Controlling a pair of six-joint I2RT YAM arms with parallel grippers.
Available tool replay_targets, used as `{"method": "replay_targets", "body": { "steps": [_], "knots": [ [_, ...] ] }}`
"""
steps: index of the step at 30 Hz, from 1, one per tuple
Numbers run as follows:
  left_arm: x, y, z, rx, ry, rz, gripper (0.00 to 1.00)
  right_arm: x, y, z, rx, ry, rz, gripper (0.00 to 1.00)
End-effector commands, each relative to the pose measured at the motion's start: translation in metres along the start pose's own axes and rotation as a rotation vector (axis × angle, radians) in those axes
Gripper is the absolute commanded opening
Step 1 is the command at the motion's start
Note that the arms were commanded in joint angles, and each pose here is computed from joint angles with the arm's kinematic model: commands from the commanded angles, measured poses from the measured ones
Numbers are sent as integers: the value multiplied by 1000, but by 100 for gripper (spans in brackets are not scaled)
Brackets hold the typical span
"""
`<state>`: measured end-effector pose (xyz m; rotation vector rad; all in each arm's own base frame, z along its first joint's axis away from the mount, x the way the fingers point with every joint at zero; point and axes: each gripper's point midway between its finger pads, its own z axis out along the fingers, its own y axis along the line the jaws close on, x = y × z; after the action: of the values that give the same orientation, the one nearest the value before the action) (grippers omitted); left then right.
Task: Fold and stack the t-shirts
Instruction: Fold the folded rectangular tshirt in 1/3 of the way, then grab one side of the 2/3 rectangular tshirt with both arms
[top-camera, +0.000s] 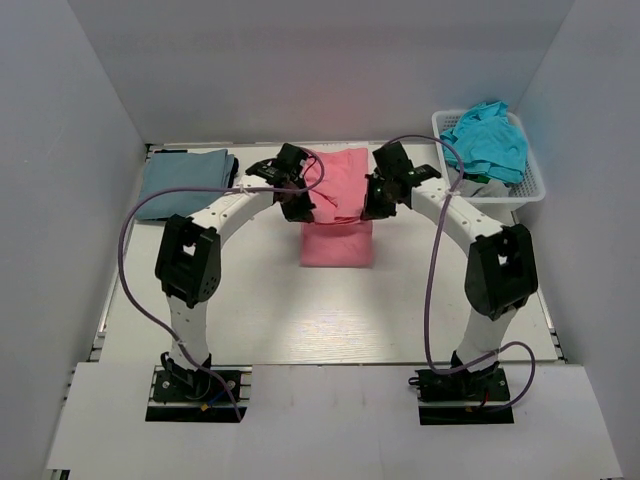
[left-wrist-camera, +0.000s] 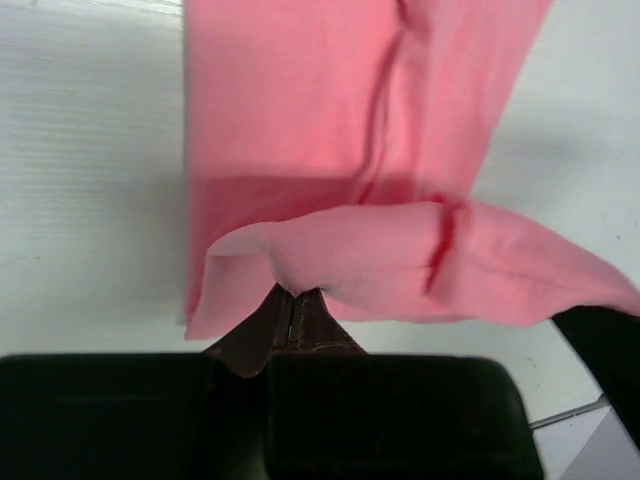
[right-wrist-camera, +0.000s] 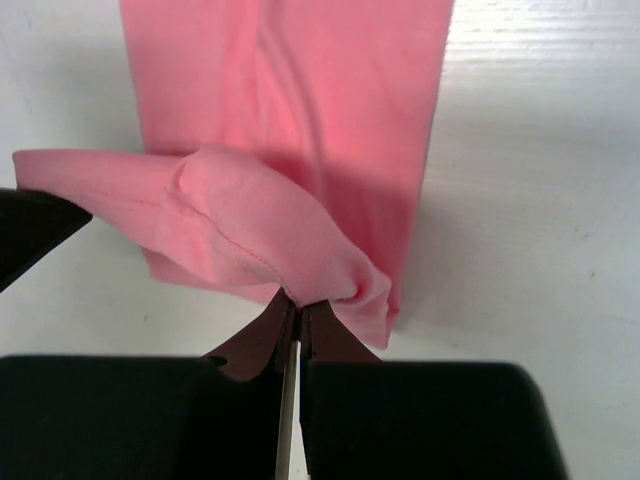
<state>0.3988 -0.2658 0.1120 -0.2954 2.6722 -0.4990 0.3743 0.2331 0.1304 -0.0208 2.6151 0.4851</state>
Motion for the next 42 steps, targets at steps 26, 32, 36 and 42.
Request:
{"method": "replay_targets", "body": {
  "steps": [26, 32, 36, 42],
  "knots": [
    [-114, 4, 59, 91, -129, -202, 53, -110, -1, 83, -185, -35, 267, 45],
    [-173, 9, 18, 120, -250, -243, 100, -153, 11, 57, -312, -120, 264, 90],
    [-159, 12, -11, 137, -265, -184, 100, -123, 0, 45, -274, -103, 197, 90],
    [-52, 30, -5, 126, -55, -46, 100, 3, -44, 40, -166, 103, 159, 90]
  ]
}}
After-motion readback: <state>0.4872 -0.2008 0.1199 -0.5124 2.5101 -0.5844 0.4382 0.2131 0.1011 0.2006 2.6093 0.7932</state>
